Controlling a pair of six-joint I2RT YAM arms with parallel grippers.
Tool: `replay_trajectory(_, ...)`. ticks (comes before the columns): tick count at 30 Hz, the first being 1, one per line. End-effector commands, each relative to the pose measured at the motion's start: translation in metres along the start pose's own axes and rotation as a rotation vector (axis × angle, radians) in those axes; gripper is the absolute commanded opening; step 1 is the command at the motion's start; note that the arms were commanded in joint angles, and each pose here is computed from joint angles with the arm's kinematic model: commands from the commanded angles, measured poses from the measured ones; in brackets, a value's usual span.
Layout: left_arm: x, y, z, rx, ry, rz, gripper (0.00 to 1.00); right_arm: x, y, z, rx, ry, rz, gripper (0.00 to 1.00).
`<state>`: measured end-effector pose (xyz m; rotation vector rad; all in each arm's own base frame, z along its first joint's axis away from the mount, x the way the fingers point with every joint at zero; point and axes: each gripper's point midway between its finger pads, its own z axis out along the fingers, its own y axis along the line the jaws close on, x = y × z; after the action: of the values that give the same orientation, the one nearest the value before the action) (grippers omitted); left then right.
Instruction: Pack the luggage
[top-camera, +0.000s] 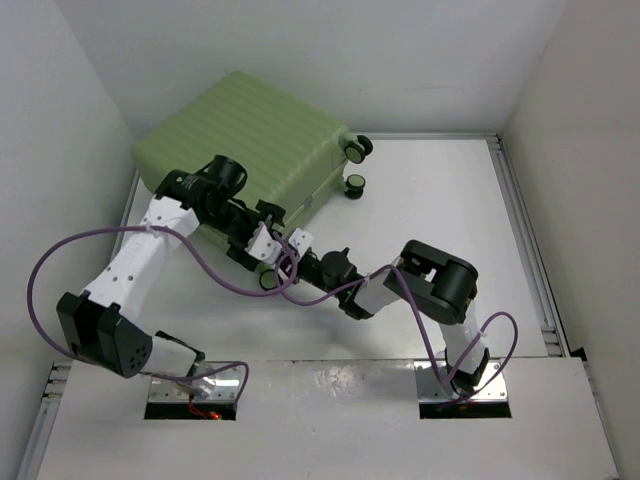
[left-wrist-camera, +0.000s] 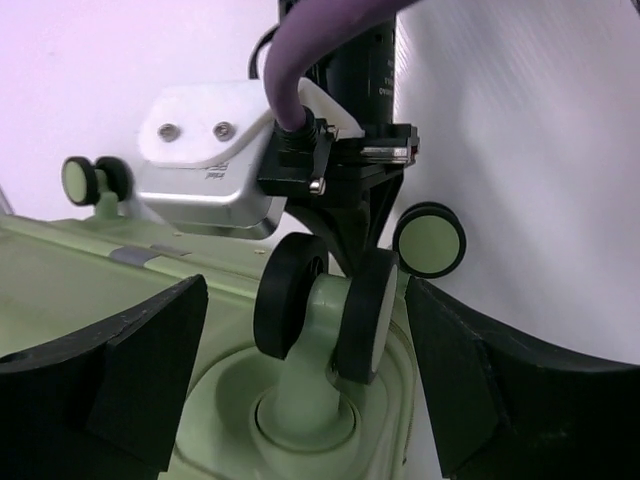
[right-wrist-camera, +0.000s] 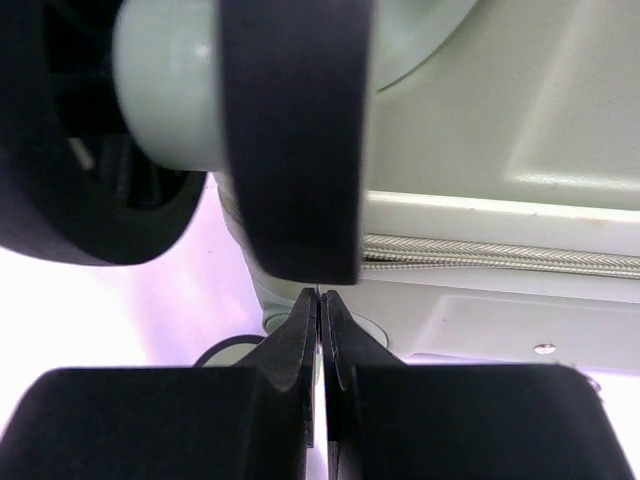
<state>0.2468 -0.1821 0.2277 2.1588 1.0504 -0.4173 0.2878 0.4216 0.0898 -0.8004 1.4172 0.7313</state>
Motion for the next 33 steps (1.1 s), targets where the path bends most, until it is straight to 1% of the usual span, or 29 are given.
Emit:
replay_trajectory(1, 0.003, 0.007, 0.006, 0.042, 0.025, 0.056, 0.86, -0.057, -0.022, 0.006, 0.061, -0.184, 0.010, 0.00)
replay_trajectory(4, 0.013, 0.005, 0.007, 0.071, 0.075, 0.053, 0.84, -0.057, -0.027, 0.004, 0.071, -0.181, 0.013, 0.00)
replay_trajectory(7, 0.024, 0.001, 0.014, 0.118, 0.126, 0.056, 0.77, -0.056, -0.028, 0.002, 0.077, -0.176, 0.005, 0.00)
replay_trajectory(8, 0.028, 0.001, 0.016, 0.129, 0.137, 0.050, 0.65, -0.056, -0.028, 0.002, 0.078, -0.173, 0.009, 0.00)
replay_trajectory(10, 0.034, -0.001, 0.018, 0.145, 0.155, 0.043, 0.48, -0.060, -0.029, 0.003, 0.081, -0.183, 0.010, 0.00)
replay_trajectory(11, 0.037, -0.002, 0.019, 0.154, 0.167, 0.030, 0.35, -0.058, -0.029, 0.002, 0.079, -0.179, 0.010, 0.00)
replay_trajectory(15, 0.044, -0.012, 0.023, 0.190, 0.194, 0.023, 0.14, -0.059, -0.033, 0.003, 0.094, -0.180, 0.004, 0.00)
replay_trajectory(19, 0.051, -0.026, 0.026, 0.224, 0.212, 0.006, 0.04, -0.059, -0.040, -0.001, 0.109, -0.177, -0.003, 0.00)
replay_trajectory(21, 0.049, -0.030, 0.022, 0.221, 0.221, 0.024, 0.00, -0.057, -0.043, -0.004, 0.116, -0.172, -0.006, 0.00)
replay_trajectory(29, 0.048, -0.044, 0.020, 0.231, 0.228, 0.040, 0.00, -0.047, -0.063, -0.020, 0.152, -0.130, -0.021, 0.00)
replay_trajectory(33, 0.047, -0.050, 0.019, 0.232, 0.228, 0.039, 0.00, -0.041, -0.084, -0.026, 0.193, -0.106, -0.022, 0.00)
